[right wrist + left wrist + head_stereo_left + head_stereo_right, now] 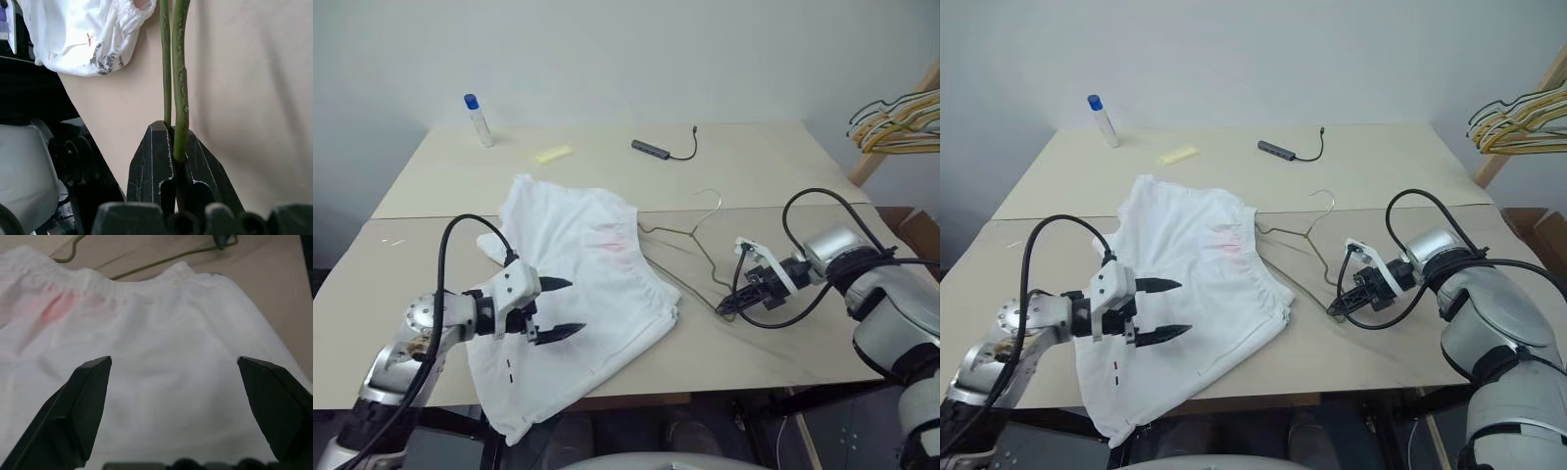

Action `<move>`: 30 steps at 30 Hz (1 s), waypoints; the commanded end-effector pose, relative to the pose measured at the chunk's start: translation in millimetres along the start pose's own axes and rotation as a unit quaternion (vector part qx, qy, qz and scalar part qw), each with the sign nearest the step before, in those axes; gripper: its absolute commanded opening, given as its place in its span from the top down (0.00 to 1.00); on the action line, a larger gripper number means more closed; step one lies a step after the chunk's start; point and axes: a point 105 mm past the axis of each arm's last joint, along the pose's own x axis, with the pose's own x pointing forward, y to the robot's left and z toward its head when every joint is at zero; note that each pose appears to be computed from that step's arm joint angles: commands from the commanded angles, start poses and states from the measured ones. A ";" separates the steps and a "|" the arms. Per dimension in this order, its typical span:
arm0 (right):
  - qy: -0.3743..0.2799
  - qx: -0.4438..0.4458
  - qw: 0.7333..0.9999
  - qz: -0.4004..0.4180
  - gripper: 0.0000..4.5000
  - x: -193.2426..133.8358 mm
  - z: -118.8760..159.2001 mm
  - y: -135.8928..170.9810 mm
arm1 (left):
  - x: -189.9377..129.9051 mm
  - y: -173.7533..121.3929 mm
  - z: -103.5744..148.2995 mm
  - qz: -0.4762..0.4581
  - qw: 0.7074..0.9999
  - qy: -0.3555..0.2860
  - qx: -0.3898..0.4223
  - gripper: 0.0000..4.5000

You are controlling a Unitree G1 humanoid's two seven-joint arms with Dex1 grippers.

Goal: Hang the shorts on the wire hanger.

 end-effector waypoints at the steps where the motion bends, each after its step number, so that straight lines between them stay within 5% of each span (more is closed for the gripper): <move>1: -0.006 -0.015 0.999 0.033 1.00 -2.7 4.1 10.2 | 16.5 -0.7 -9.6 0.010 1.000 0.025 0.008 0.01; 11: -0.011 -0.009 0.999 0.035 1.00 -6.3 4.0 12.3 | 31.4 -29.9 -53.5 -0.073 0.988 0.134 0.039 0.01; 30: -0.051 -0.037 0.997 0.036 1.00 -3.7 40.8 24.8 | 32.3 -39.9 -57.1 -0.090 0.985 0.137 0.058 0.01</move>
